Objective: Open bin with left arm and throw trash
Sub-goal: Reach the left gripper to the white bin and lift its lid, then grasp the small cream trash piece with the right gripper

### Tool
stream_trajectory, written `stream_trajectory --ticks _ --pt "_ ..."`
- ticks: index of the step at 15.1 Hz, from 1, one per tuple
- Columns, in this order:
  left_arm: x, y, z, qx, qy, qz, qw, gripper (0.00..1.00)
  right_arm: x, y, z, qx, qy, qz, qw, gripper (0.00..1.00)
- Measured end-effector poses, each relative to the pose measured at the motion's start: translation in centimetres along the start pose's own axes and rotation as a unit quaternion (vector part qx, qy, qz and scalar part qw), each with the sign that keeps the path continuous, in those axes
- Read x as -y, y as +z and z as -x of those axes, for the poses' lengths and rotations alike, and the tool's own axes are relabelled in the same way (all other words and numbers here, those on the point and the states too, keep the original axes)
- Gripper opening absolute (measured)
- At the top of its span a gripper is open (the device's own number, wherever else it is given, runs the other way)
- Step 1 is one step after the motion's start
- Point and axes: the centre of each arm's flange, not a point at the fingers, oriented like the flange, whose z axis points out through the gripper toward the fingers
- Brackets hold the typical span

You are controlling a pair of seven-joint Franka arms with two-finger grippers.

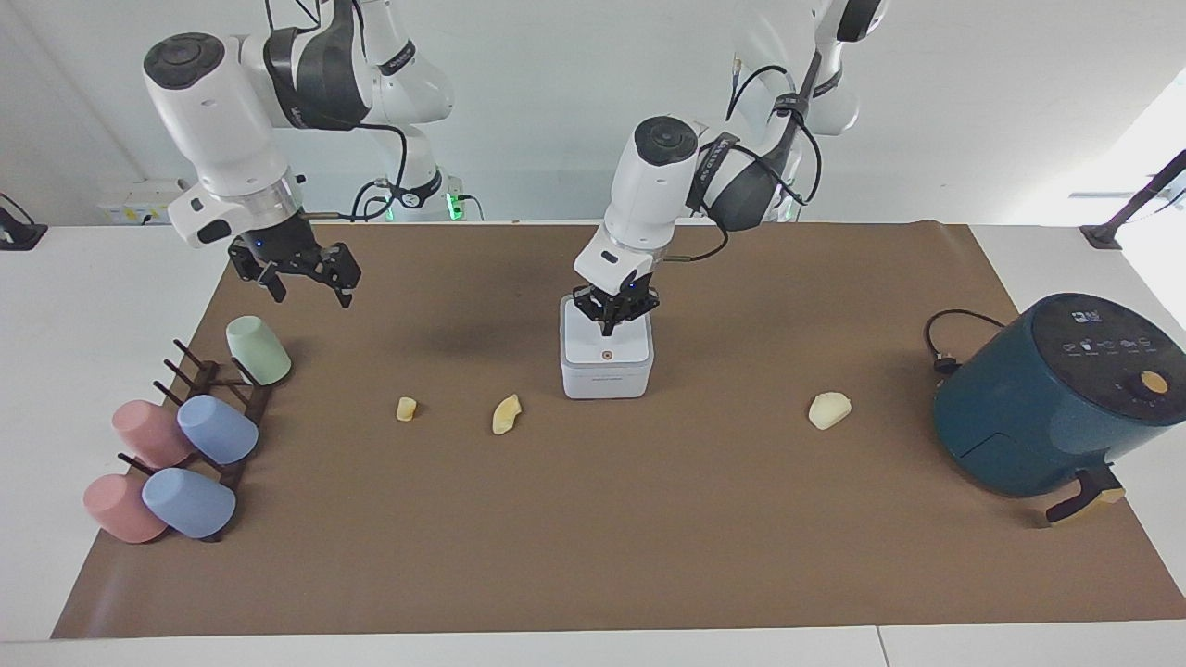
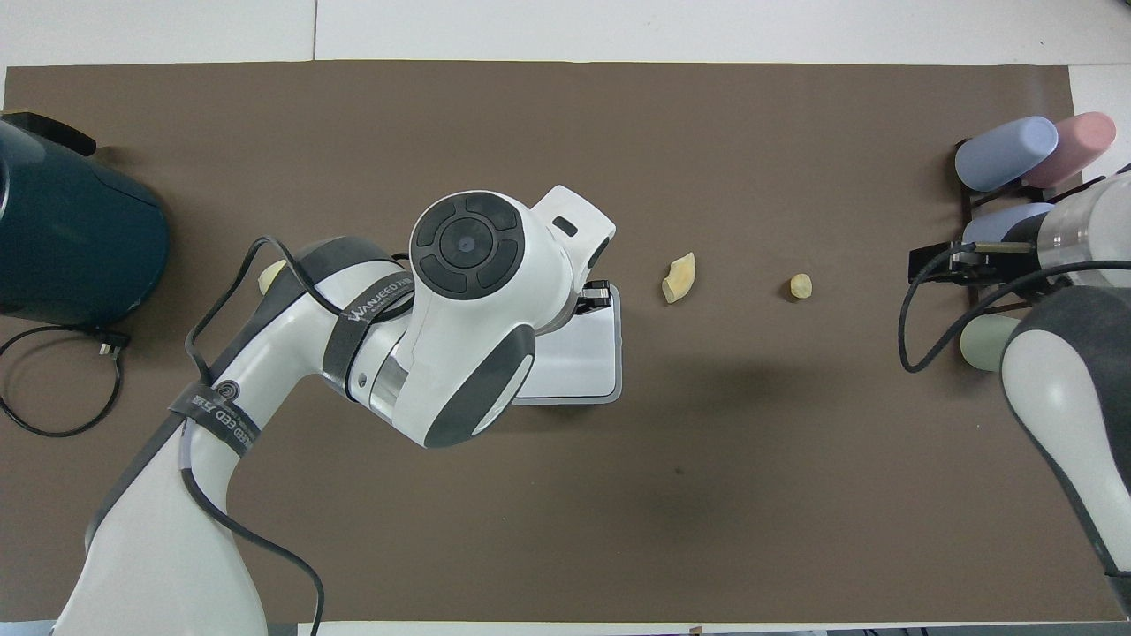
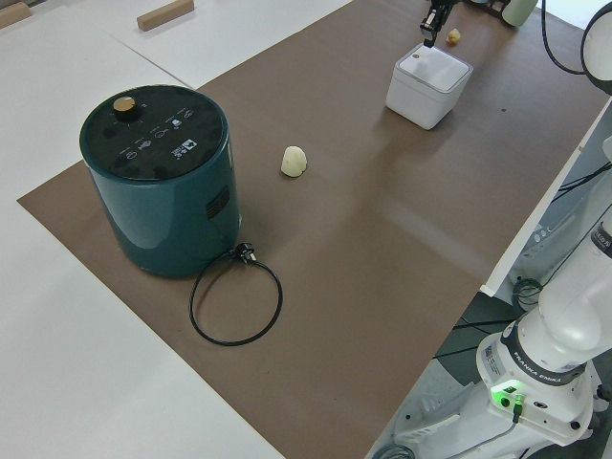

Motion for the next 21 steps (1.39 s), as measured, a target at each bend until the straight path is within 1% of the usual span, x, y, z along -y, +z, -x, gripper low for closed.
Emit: stream_trajectory --ticks 2,3,4,5,6,7,8,9,10,12,15,18,19,20,21 --pt "0.0 0.6 -0.2 0.000 0.006 -0.001 1.000 0.01 0.4 3.3 -0.5 -0.003 -0.003 -0.001 1.000 1.00" --pt "0.1 1.0 -0.3 0.001 0.008 -0.002 1.000 0.01 0.6 4.9 -0.9 -0.010 -0.004 -0.002 1.000 0.95" --pt "0.1 1.4 -0.4 0.002 0.010 -0.004 1.000 0.01 0.7 6.5 -1.1 -0.019 -0.005 -0.003 1.000 0.95" --pt "0.0 1.9 -0.4 0.003 0.011 -0.004 1.000 0.01 0.7 8.3 -1.0 -0.026 -0.005 -0.004 1.000 0.89" --pt "0.0 2.3 -0.5 0.004 0.013 -0.005 1.000 0.01 0.7 10.2 -0.7 -0.030 -0.006 -0.005 1.000 0.88" --pt "0.0 2.5 -0.5 0.004 0.015 -0.005 1.000 0.01 0.9 11.9 -0.2 -0.034 -0.007 -0.006 0.999 0.90" --pt "0.1 2.7 -0.6 0.004 0.017 -0.006 1.000 0.01 1.4 13.4 0.2 -0.043 -0.012 -0.008 0.999 0.98" --pt "0.1 2.7 -0.6 0.003 0.018 -0.007 1.000 0.01 2.1 14.7 0.6 -0.055 -0.019 -0.011 0.998 1.00" --pt "0.1 2.7 -0.7 0.003 0.019 -0.007 1.000 0.01 2.7 15.8 1.0 -0.065 -0.024 -0.013 0.998 1.00" --pt "0.2 2.6 -0.8 0.002 0.019 -0.007 1.000 0.01 3.7 17.6 1.6 -0.070 -0.034 -0.016 0.997 1.00" --pt "0.3 2.7 -0.8 0.002 0.020 -0.008 1.000 0.01 4.7 19.6 1.6 -0.077 -0.042 -0.018 0.996 1.00" --pt "0.3 3.0 -0.7 -0.001 0.027 -0.012 1.000 0.01 5.3 20.7 1.8 -0.071 -0.048 -0.018 0.996 1.00" --pt "0.3 3.2 -0.7 -0.003 0.029 -0.013 0.999 0.01 5.4 20.8 1.8 -0.070 -0.049 -0.018 0.996 0.94" --pt "0.3 3.2 -0.6 -0.004 0.030 -0.013 0.999 0.01 5.6 21.0 1.9 -0.068 -0.051 -0.018 0.996 0.94" --pt "0.3 3.2 -0.6 -0.004 0.031 -0.014 0.999 0.01 5.9 21.1 2.0 -0.067 -0.054 -0.018 0.996 0.89"
